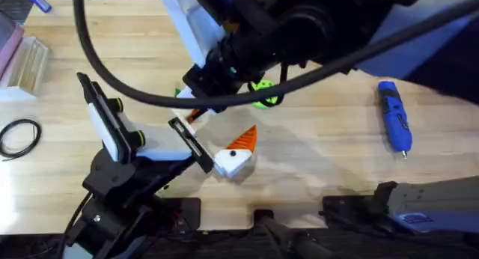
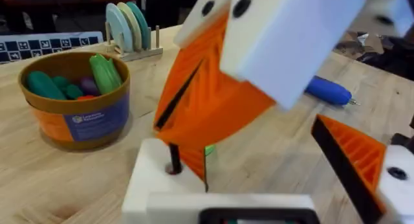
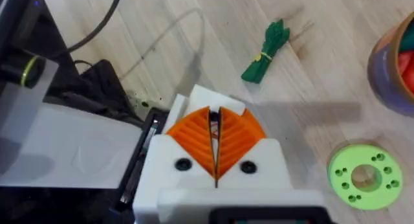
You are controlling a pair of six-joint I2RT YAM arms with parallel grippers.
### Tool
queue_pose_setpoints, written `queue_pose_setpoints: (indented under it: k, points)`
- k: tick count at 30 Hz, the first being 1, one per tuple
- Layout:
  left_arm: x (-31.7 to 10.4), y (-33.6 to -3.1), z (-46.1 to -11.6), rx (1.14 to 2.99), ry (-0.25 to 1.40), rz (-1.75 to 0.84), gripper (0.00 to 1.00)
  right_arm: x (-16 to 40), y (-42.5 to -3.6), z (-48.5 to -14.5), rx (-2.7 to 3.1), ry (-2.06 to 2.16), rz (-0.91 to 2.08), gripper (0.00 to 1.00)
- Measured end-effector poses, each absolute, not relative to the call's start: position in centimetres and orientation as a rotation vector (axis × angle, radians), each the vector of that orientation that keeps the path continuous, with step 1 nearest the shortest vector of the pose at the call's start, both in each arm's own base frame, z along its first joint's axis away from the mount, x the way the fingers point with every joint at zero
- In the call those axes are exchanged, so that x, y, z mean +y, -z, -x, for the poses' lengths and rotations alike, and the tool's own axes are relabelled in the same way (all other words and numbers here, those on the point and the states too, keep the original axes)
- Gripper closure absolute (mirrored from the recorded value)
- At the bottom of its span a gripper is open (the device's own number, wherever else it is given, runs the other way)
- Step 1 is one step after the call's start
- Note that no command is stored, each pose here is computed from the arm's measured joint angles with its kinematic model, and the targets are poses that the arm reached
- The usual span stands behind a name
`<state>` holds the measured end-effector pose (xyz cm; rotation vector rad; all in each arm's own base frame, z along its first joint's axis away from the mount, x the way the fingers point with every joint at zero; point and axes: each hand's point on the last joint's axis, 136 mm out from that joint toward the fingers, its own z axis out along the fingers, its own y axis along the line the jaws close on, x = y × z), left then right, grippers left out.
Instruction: Pick up the gripper from the table and insert it into the empty holder that is missing its gripper. Then pick up a screw, insert it into the mounting hole, and use the screwdriver to tighten it. Finally, clean up the table by picking up the vegetable and placing it into the bucket.
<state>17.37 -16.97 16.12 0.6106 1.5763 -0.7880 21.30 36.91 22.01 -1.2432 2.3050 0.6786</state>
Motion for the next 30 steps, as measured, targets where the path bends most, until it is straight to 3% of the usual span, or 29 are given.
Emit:
queue_pose_setpoints:
  k: [30]
  points:
    - [-16.99, -16.15, -17.36, 1.573, 0.786, -0.615, 0.004, 37.35, -21.99, -21.62, 2.292, -0.684, 1.239, 0.995]
